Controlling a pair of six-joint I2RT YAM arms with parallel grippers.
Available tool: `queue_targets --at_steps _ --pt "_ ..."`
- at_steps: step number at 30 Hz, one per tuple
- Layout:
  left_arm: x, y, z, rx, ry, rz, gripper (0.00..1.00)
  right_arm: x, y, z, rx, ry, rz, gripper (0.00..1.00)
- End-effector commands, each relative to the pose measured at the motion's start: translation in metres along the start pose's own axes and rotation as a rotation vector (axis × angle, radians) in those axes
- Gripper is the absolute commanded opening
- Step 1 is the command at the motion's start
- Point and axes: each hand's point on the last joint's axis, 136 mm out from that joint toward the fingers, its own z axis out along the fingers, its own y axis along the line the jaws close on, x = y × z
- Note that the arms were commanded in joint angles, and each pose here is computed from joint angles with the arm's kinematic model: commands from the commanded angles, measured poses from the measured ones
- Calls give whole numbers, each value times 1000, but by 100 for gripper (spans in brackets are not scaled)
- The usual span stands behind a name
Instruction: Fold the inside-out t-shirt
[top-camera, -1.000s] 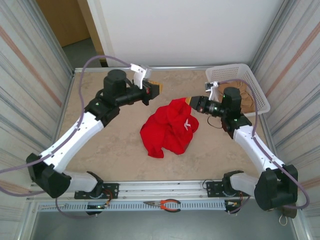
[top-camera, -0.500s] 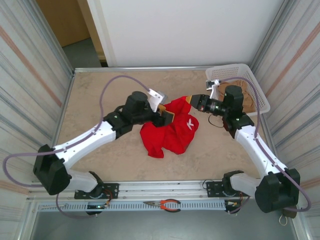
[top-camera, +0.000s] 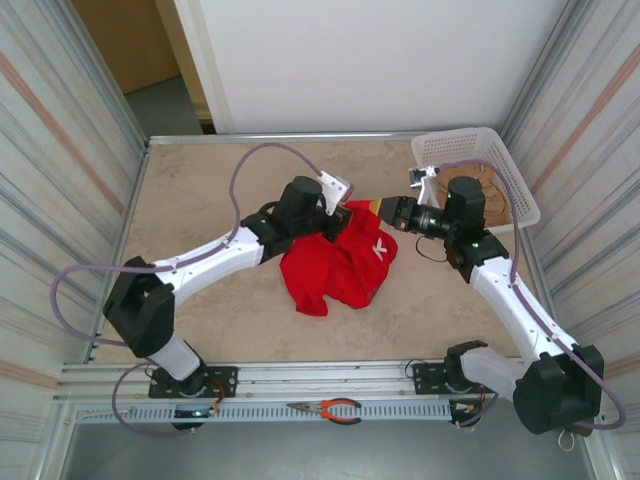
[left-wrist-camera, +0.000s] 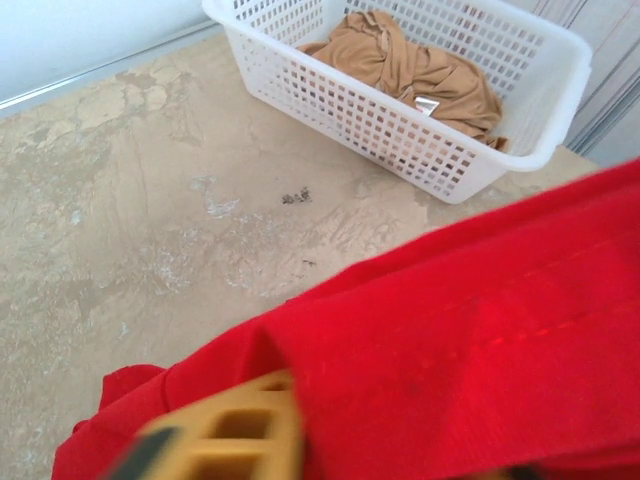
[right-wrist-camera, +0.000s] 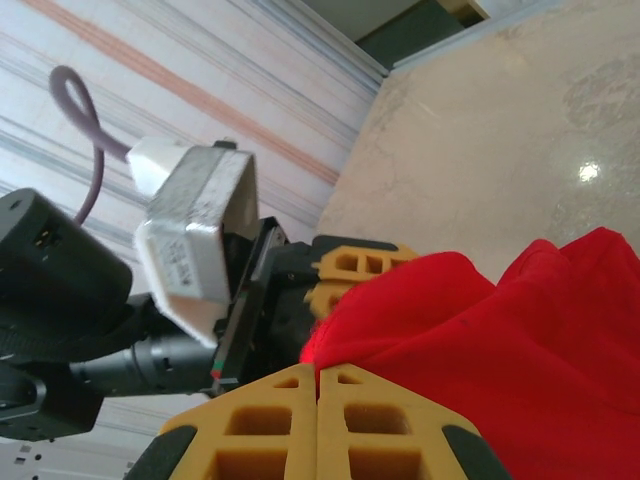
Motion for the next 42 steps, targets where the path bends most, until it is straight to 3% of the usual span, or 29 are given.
queue_targets --at_steps 1,5,9,17,18,20,21,24,27,31,37,42 --pt "-44 5 -24 25 -68 11 0 -7 -13 -10 58 -34 -10 0" --pt "-92 -19 -79 256 -111 -58 0 -32 -46 -19 133 -93 45 0" --pt "-121 -47 -128 520 -144 -131 0 -48 -50 -19 126 -104 57 0" --pt "-126 -54 -141 654 -186 -212 0 -60 -26 -24 86 -124 27 0" --pt "-124 -49 -137 639 -179 -234 4 -64 -21 -26 79 -128 23 0" --pt "-111 -32 -127 546 -166 -289 38 -78 -9 -34 73 -157 8 0" --pt "-102 -20 -123 476 -169 -321 47 -86 -3 -39 74 -175 0 0" --pt "-50 18 -109 234 -138 -480 61 -114 14 -58 76 -246 -24 0" --pt "28 47 -99 25 -28 -678 63 -136 31 -70 63 -292 -47 0" --pt "113 39 -93 -110 124 -814 64 -151 42 -71 46 -304 -61 0" --pt "175 -3 -93 -201 228 -951 65 -154 39 -68 48 -302 -52 0" --pt "192 -29 -86 -250 245 -1092 64 -154 28 -66 73 -303 -44 0"
